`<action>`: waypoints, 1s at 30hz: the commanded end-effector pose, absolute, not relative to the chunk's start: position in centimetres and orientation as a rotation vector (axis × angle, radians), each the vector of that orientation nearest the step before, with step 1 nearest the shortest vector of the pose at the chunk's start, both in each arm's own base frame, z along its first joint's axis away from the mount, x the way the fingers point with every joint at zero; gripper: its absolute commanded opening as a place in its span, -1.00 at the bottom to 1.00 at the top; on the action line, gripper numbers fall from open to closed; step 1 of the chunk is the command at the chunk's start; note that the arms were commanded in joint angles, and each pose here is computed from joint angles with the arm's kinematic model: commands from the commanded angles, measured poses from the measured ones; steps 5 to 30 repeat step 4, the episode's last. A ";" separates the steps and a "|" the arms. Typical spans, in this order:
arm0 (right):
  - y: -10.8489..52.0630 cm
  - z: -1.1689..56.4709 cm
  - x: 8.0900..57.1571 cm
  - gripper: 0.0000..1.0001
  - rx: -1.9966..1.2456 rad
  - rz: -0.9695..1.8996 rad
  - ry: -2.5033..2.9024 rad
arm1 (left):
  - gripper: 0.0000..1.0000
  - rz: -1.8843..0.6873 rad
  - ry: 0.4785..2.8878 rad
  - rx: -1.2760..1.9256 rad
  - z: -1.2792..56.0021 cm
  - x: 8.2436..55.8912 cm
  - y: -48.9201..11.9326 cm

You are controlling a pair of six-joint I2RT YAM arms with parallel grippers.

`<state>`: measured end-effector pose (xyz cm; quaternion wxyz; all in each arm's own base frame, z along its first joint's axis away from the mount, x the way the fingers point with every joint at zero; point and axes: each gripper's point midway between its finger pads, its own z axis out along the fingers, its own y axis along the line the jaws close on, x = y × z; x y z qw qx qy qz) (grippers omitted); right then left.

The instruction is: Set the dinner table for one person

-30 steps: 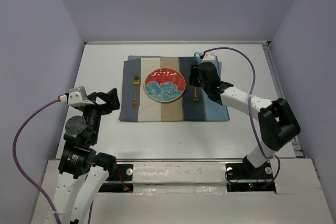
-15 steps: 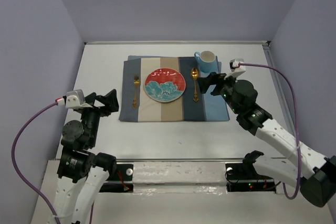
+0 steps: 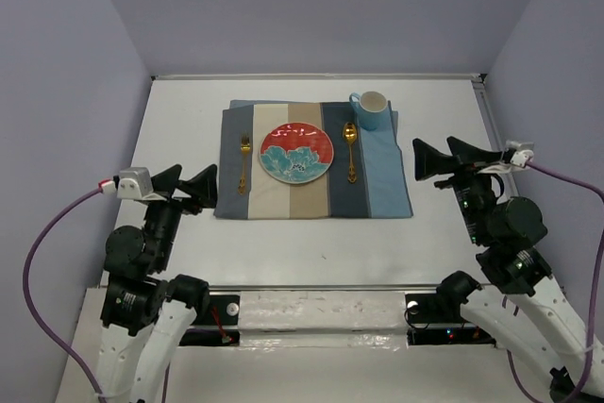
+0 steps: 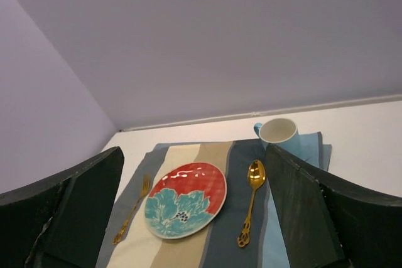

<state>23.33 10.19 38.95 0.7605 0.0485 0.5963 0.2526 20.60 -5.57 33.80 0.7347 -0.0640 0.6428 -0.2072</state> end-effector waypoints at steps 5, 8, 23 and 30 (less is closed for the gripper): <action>10.7 37.7 23.8 0.99 0.098 0.540 1.346 | 0.98 -0.553 1.298 -0.063 37.3 18.8 -6.9; 10.7 37.7 23.8 0.99 0.098 0.540 1.346 | 0.98 -0.553 1.298 -0.063 37.3 18.8 -6.9; 10.7 37.7 23.8 0.99 0.098 0.540 1.346 | 0.98 -0.553 1.298 -0.063 37.3 18.8 -6.9; 10.7 37.7 23.8 0.99 0.098 0.540 1.346 | 0.98 -0.553 1.298 -0.063 37.3 18.8 -6.9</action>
